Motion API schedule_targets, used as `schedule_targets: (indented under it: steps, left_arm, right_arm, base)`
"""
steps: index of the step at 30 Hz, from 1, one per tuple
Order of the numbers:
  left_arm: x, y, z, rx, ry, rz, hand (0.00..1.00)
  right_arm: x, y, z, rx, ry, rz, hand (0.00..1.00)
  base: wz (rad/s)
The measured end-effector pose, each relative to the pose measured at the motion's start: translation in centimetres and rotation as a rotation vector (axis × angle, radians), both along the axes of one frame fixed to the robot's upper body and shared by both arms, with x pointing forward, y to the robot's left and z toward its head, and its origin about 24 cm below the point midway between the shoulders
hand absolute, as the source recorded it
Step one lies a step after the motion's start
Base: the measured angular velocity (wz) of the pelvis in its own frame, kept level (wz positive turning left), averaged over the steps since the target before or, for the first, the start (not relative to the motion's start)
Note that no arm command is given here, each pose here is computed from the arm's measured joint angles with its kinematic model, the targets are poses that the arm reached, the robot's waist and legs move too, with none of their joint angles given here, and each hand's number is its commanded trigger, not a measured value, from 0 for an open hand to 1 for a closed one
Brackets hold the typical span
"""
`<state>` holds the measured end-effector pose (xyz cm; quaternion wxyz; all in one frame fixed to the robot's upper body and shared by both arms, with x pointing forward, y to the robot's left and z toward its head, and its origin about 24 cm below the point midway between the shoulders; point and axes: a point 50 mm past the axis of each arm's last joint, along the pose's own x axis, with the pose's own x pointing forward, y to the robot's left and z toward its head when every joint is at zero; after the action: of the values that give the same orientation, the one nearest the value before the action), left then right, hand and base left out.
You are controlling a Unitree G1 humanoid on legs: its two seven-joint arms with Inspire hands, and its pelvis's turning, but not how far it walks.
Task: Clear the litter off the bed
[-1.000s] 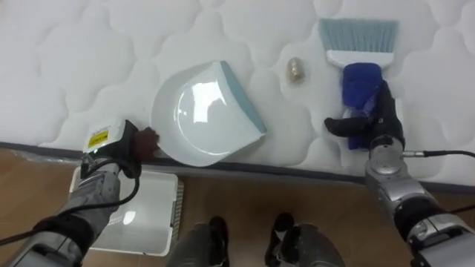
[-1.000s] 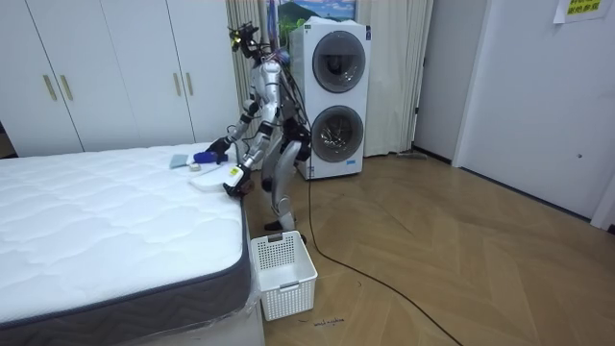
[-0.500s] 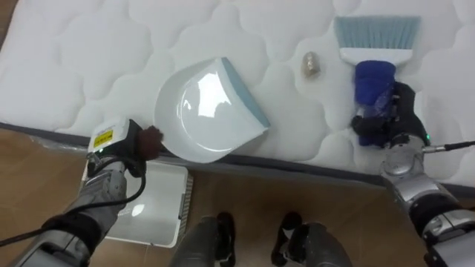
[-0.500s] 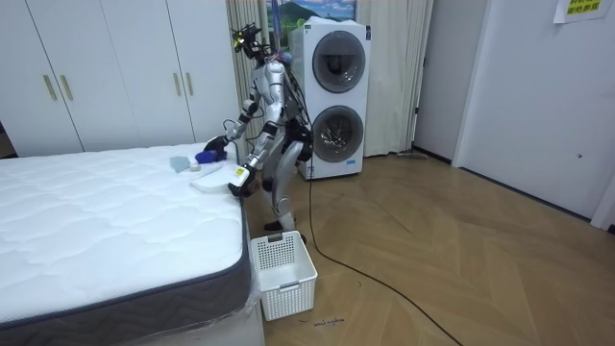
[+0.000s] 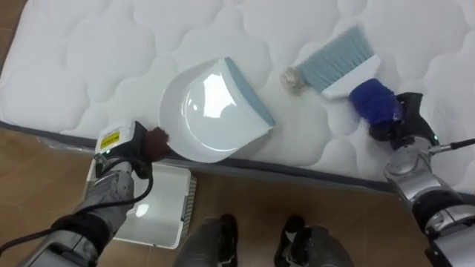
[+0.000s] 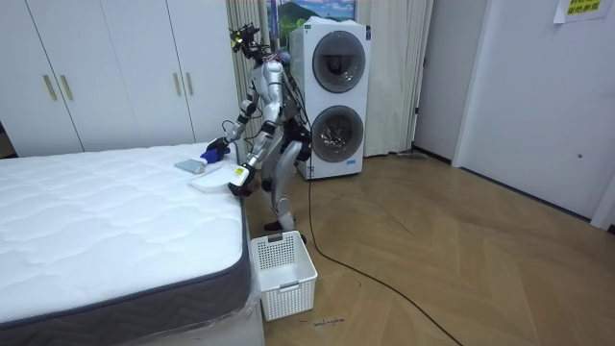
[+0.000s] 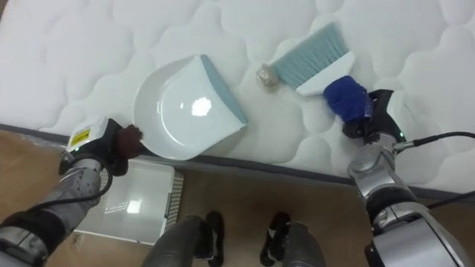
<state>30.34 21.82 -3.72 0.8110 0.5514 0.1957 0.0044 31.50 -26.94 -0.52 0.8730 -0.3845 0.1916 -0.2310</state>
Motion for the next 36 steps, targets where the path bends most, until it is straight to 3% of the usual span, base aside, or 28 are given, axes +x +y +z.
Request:
schedule_targets:
  steps: [22,27,32,36]
  left_arm:
    - [-0.1,-0.1,0.0,0.04,-0.009,0.007,1.0]
    - [0.2,0.5,0.6,0.14,-0.023,-0.048,1.0]
    - [0.5,2.5,2.0,0.326,-0.072,-0.118,1.0]
    - [0.7,3.6,3.0,0.403,-0.102,-0.134,1.0]
  right_arm:
    - [0.0,-0.5,0.1,0.024,0.012,-0.027,1.0]
    - [0.5,-0.5,0.6,-0.025,0.044,-0.001,1.0]
    - [0.7,-1.7,1.7,-0.191,0.072,0.05,1.0]
    - [1.7,-2.5,3.7,-0.296,0.057,0.064,1.0]
  base:
    - [0.01]
    - [-0.02]
    - [-0.06]
    - [-0.17]
